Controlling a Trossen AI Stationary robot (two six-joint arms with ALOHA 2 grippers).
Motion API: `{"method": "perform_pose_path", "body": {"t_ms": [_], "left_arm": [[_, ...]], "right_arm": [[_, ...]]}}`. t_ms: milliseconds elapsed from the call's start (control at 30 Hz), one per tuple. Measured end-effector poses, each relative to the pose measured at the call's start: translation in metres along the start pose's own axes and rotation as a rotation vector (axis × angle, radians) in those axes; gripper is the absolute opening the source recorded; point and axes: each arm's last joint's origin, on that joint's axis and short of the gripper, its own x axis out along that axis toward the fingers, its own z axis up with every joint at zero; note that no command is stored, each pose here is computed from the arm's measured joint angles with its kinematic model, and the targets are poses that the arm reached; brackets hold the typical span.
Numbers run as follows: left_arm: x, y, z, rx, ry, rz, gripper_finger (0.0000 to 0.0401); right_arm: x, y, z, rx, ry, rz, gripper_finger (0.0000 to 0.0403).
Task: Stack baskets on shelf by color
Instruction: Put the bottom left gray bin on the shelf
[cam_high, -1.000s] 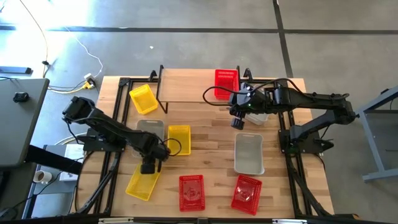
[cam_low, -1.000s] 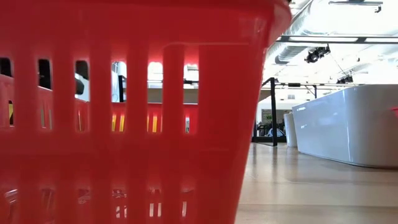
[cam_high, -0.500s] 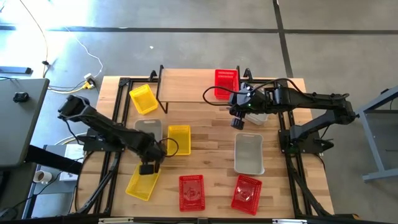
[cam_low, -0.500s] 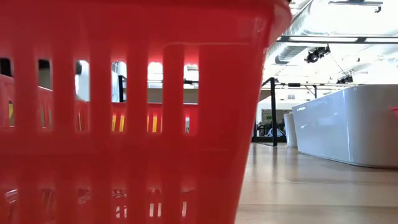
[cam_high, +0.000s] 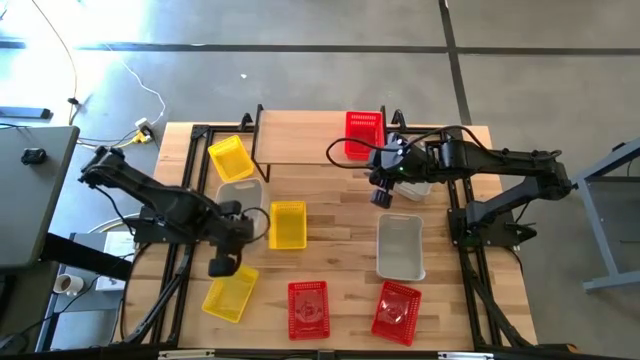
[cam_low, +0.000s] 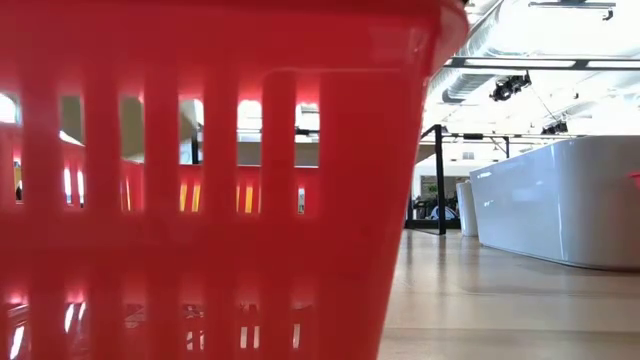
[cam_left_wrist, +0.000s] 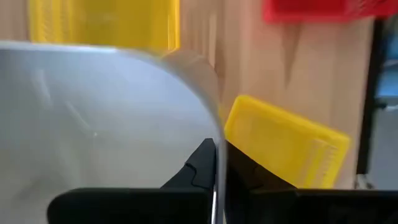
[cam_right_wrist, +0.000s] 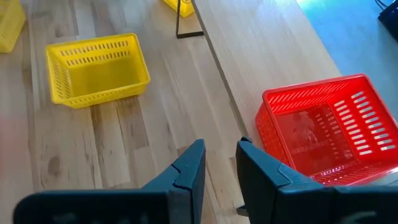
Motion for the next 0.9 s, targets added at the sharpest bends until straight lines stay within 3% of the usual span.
{"method": "perform_pose_path", "body": {"t_ms": [167, 400, 633, 900], "left_arm": [[-0.032, 0.005, 0.005, 0.016, -0.105, 0.04, 0.0], [-0.065, 0.027, 0.017, 0.087, -0.22, 0.231, 0.0], [-0.084, 0.067, 0.034, 0.115, -0.282, 0.451, 0.0], [-0.096, 0.119, 0.059, 0.157, -0.381, 0.552, 0.0]], "right_arm": [[0.0, 0.0, 0.0, 0.029, 0.0, -0.015, 0.0078], [0.0, -0.001, 0.0, 0.085, -0.005, -0.048, 0.0078], [0.0, -0.002, 0.0, 0.113, -0.011, -0.086, 0.0078], [0.0, -0.004, 0.0, 0.189, -0.025, -0.151, 0.0078]]}}
